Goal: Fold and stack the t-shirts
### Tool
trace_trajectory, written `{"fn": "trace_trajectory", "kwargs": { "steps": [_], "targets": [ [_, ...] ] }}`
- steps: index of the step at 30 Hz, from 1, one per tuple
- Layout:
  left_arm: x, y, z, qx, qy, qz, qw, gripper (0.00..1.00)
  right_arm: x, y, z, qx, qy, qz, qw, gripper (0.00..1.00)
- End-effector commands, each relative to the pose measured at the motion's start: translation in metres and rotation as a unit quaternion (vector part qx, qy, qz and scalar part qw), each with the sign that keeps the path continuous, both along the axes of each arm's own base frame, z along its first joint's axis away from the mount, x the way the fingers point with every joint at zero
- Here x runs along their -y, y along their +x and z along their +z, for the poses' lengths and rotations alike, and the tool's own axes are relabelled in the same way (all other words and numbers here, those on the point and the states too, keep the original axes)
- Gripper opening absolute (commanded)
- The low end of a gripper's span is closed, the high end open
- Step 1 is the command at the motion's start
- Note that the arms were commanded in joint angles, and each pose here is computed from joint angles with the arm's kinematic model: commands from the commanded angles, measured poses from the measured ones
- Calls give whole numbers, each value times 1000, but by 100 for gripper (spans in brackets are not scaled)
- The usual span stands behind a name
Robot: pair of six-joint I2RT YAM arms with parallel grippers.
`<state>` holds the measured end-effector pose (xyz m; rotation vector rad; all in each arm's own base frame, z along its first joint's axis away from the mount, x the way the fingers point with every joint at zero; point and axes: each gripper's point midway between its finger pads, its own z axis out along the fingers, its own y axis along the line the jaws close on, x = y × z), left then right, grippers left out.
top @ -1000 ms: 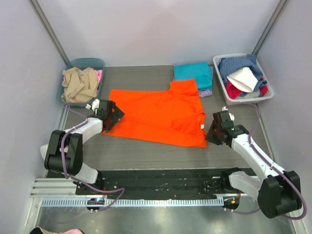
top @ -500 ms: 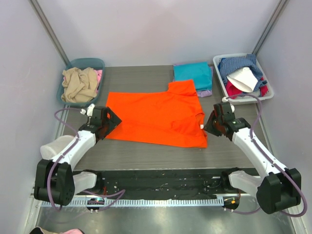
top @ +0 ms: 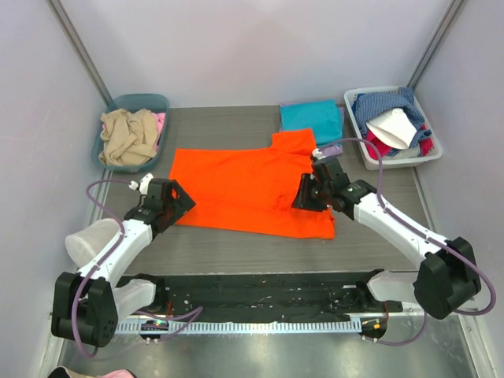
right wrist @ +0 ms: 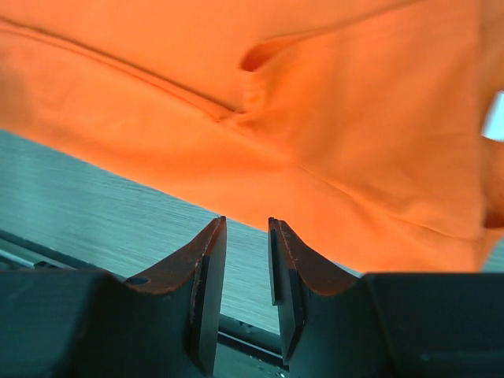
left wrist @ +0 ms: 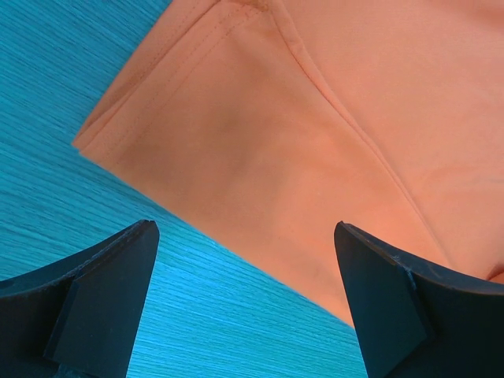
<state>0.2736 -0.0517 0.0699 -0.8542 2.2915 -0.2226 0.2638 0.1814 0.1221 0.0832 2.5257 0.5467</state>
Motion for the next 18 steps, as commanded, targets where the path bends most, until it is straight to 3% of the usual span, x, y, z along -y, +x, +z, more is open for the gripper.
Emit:
{"fn": "trace_trajectory", "kwargs": {
  "steps": [1,7,18],
  "targets": [
    [-1,7,14,14,12,-6,1000,100,-23,17,14,36,20,22,999,36],
    [2,13,10,14,14,-17,1000,97,-25,40,1,38,-13,18,999,36],
    [11,43,8,-24,95,-63,993,91,-23,77,-32,24,-84,5,996,35]
  ]
}}
